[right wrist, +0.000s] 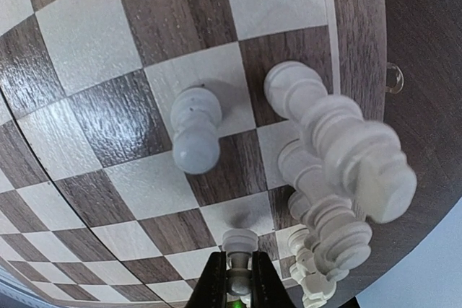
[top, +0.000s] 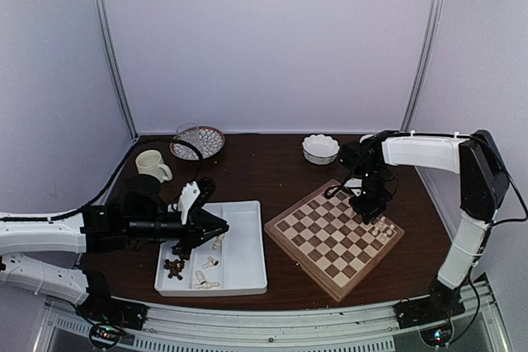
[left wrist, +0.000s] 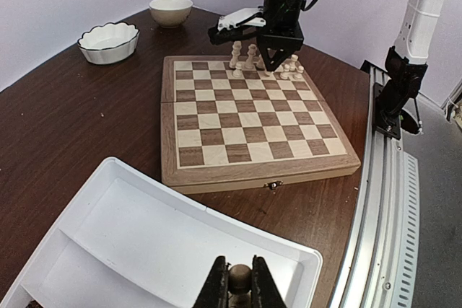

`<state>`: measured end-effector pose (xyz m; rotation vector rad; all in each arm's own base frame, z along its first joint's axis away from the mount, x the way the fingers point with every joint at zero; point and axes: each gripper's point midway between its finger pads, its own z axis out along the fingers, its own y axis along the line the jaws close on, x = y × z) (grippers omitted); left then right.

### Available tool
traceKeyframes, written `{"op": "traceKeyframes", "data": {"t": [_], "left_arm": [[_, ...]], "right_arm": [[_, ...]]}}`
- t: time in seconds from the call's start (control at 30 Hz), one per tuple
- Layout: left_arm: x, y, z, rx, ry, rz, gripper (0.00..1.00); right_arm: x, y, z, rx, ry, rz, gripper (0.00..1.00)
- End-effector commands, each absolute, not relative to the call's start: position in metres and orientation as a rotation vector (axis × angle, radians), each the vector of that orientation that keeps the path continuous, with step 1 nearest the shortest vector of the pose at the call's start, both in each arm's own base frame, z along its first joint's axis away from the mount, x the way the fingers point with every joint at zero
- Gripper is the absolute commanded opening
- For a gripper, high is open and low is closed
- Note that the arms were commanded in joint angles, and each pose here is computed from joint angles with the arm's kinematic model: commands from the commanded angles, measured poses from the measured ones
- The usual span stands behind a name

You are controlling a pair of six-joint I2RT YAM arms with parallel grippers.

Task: Set up the chess pieces on the board
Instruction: Place the pawn at c2, then pick up the bishop from the chess pile.

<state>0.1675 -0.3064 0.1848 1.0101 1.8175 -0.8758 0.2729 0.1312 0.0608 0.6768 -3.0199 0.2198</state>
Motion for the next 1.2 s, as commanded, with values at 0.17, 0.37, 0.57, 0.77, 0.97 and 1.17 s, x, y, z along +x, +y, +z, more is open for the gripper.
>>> {"op": "traceKeyframes", "data": {"t": [0.17,0.37,0.57,0.77,0.97,1.17], "left_arm": [[0.169,-0.311,0.204,1.005,1.752,-0.903,0.0],[0.169,-0.312,0.204,1.005,1.755,-0.905,0.0],[0.168,-0.312,0.204,1.008,1.755,-0.908,0.0],[0.168,-0.312,0.204,1.007,1.755,-0.907,0.0],[0.169,-0.312,0.204,1.005,1.756,-0.905,0.0],[0.169,-0.312,0.203,1.007,1.757,-0.903,0.0]], "right_arm": [[0.284,0.131,0.061,0.653,-3.045,0.24,0.07],[0.284,0.132,0.061,0.658,-3.04,0.234,0.35],[0.285,0.134,0.07,0.661,-3.067,0.215,0.41],[0.286,0.137,0.095,0.655,-3.125,0.178,0.41],[0.277,0.169,0.137,0.772,-3.216,-0.011,0.41],[0.254,0.22,0.187,1.081,-3.269,-0.16,0.41]]}}
